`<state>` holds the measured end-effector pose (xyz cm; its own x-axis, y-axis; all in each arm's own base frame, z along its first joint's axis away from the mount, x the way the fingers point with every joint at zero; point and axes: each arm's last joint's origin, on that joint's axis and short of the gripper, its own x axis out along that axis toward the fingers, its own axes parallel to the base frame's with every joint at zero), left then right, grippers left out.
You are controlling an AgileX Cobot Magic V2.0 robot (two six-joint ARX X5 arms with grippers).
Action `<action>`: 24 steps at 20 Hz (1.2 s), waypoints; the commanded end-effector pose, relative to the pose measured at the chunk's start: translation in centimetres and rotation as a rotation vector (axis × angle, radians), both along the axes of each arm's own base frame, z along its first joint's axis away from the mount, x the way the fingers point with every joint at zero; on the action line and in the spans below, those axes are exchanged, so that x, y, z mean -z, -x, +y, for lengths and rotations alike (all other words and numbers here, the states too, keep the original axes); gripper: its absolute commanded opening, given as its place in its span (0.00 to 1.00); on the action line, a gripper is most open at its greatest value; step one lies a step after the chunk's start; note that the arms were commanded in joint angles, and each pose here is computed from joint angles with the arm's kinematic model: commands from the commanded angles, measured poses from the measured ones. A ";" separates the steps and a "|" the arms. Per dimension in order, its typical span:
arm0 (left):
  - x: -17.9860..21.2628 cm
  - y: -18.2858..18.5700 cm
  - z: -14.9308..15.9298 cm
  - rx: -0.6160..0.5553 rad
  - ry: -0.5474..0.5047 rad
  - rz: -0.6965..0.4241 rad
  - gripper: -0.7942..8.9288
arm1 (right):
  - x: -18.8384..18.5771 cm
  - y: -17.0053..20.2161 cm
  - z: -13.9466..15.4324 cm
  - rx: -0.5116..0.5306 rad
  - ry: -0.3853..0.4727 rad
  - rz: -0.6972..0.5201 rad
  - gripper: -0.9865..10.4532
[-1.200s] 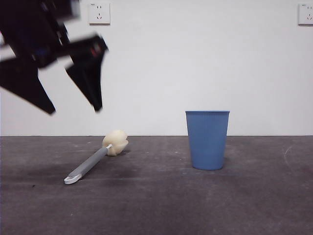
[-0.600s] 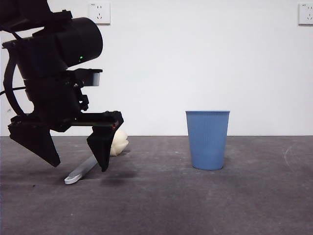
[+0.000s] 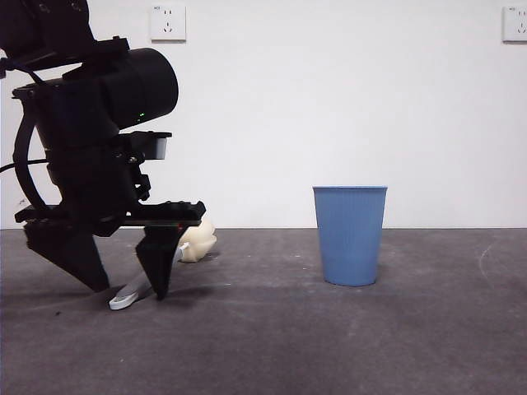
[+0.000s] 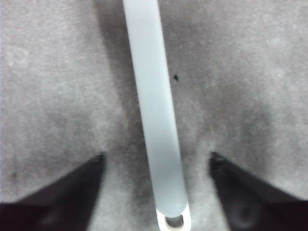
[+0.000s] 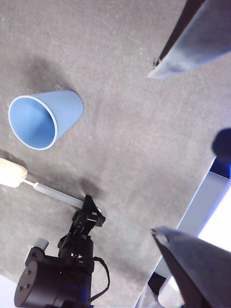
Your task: Pick up the cup brush,pick up the cup,insert the brush into the cup,clean the cup,put the cup brush back,put the cup back to the fixed position on the table
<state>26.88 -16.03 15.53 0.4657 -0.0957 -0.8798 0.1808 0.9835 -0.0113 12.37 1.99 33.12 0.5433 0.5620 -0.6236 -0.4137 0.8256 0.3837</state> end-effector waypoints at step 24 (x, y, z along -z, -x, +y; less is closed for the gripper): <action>-8.3 3.7 2.1 0.124 0.146 -0.132 0.07 | 0.5 -1.8 0.5 -0.033 -0.032 -0.021 0.63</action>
